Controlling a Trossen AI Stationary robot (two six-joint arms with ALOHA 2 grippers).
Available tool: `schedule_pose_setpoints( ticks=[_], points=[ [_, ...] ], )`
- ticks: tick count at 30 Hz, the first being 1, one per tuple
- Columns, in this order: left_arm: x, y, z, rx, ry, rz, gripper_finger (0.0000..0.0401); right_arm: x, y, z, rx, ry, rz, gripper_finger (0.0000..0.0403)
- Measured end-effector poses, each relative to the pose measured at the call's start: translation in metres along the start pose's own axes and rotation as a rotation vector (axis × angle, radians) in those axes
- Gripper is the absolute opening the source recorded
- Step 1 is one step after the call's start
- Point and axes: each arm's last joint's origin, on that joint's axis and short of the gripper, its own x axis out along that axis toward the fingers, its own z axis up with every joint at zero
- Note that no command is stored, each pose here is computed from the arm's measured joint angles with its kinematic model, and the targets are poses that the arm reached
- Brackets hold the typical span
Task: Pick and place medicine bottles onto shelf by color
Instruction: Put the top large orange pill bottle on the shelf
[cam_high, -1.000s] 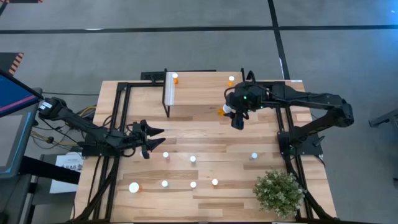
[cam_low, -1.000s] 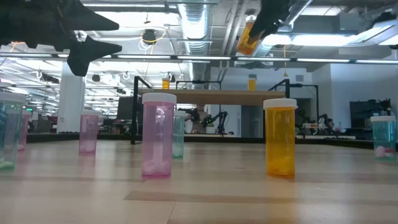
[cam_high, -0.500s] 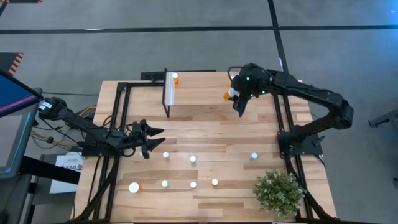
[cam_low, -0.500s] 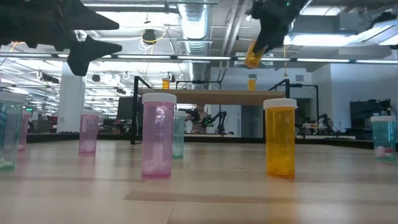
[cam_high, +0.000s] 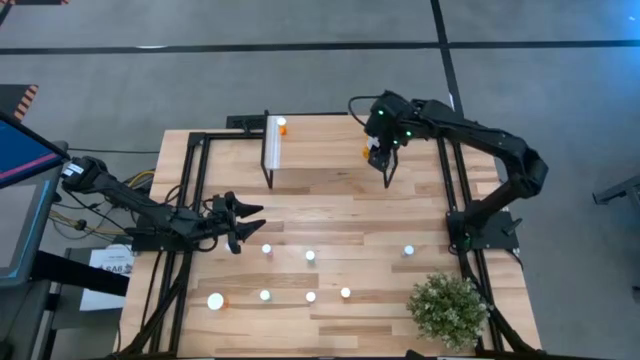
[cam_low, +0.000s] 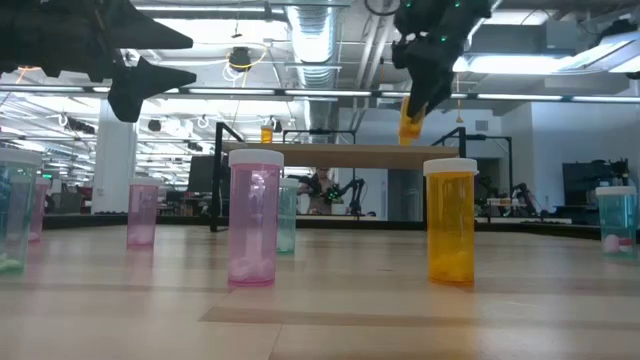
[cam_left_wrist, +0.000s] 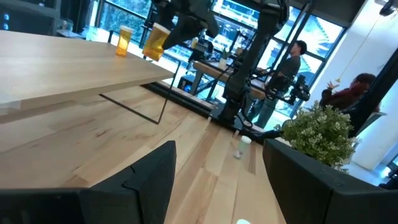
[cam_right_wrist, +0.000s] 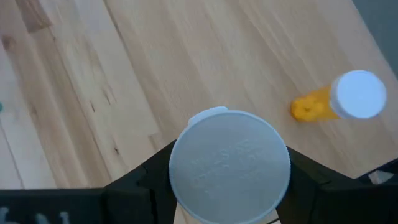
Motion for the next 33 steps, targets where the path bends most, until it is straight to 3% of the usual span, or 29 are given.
schedule_pose_setpoints(
  ticks=[13,33],
  points=[
    [0.0,0.0,0.0,0.0,0.001,-0.001,0.0229,0.024,-0.014,0.004,0.055,0.118,-0.004,0.0225],
    [0.0,0.0,0.0,-0.007,0.001,-0.001,0.0229,0.019,-0.018,0.008,0.084,0.084,-0.017,0.0257]
  ],
)
